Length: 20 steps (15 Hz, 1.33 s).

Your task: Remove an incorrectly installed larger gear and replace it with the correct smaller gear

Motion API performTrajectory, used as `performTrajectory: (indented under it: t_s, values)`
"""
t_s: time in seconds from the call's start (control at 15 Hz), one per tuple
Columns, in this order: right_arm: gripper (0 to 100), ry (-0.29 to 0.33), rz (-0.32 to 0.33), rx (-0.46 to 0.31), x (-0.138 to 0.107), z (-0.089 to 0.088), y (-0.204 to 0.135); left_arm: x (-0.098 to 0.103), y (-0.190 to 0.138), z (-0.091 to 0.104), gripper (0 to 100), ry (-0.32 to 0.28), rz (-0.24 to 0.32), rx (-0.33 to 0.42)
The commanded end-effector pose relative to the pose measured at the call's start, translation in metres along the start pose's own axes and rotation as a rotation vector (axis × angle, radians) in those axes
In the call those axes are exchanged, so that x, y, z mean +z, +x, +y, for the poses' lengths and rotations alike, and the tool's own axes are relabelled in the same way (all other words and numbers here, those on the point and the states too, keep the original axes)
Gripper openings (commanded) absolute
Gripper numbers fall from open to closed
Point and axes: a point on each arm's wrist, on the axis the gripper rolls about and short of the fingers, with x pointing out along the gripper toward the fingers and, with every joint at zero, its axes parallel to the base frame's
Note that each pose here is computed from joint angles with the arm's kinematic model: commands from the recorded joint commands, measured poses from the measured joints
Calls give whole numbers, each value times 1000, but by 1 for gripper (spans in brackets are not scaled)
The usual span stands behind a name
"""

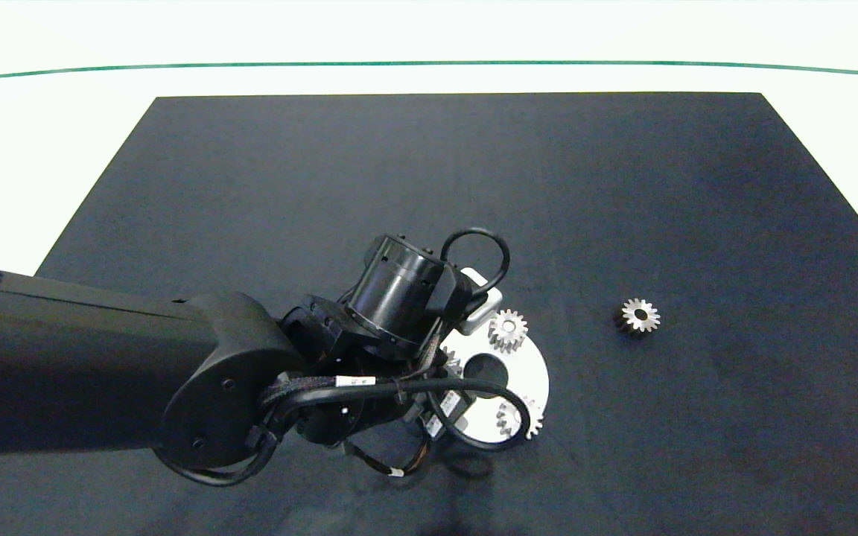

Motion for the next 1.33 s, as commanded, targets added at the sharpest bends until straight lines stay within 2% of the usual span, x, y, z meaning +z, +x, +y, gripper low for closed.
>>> performTrajectory:
  t_s: [0.07,0.53,0.6,1.33]
  values:
    - [100,-1,5,1,-1,0,0,-1,-2,-1,25,3,0,0]
    - [100,-2,3,2,-1,0,0,-1,-1,-1,25,6,0,-2]
    - [100,-1,4,1,-1,0,0,0,0,-1,100,2,-1,-1]
    - [100,-1,0,0,-1,0,-1,-3,5,0,100,-5,17,2]
